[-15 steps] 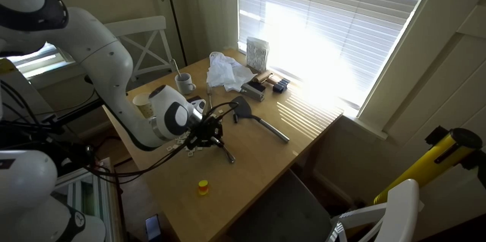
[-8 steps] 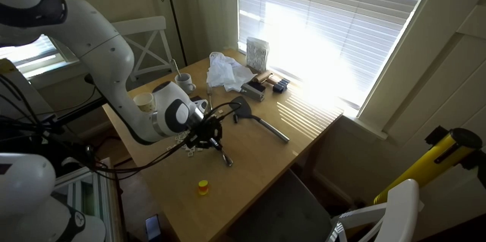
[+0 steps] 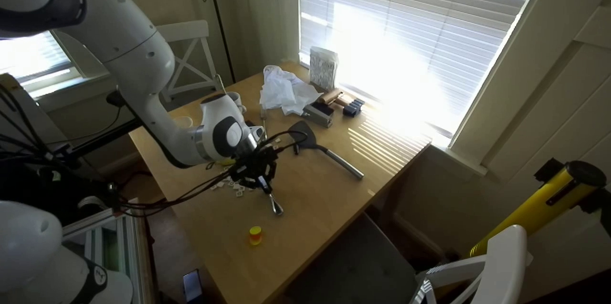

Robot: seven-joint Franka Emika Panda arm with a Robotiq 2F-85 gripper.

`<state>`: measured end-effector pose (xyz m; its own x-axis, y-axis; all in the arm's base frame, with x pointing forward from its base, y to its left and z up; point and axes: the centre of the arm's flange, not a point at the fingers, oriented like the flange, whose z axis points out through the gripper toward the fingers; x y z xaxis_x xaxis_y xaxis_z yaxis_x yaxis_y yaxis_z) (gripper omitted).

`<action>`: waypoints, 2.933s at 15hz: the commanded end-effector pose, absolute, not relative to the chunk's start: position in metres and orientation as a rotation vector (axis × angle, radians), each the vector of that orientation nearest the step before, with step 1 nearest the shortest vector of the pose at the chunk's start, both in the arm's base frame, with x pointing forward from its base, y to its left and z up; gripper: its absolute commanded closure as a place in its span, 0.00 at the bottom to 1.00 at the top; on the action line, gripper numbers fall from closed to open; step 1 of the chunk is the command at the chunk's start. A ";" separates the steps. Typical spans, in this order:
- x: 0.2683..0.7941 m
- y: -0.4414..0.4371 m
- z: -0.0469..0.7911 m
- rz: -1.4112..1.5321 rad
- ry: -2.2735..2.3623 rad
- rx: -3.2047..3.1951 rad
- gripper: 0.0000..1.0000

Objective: Drag the scrabble letters with the butter knife

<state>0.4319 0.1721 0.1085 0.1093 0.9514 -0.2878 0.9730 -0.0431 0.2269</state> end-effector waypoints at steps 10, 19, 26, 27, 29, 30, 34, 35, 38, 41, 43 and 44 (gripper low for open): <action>0.428 0.170 0.107 -0.306 1.898 2.261 0.96; 0.440 0.170 0.119 -0.287 1.876 2.342 0.96; 0.448 0.167 0.141 -0.245 1.844 2.356 0.96; 0.446 0.170 0.148 -0.229 1.848 2.344 0.96; 0.442 0.176 0.161 -0.206 1.865 2.325 0.96; 0.440 0.179 0.167 -0.192 1.872 2.313 0.96; 0.431 0.194 0.198 -0.165 1.916 2.252 0.96; 0.429 0.197 0.204 -0.161 1.922 2.235 0.96; 0.421 0.206 0.221 -0.154 1.947 2.187 0.96; 0.411 0.213 0.232 -0.152 1.971 2.144 0.96; 0.405 0.218 0.237 -0.155 1.986 2.109 0.96; 0.402 0.220 0.239 -0.154 1.993 2.094 0.96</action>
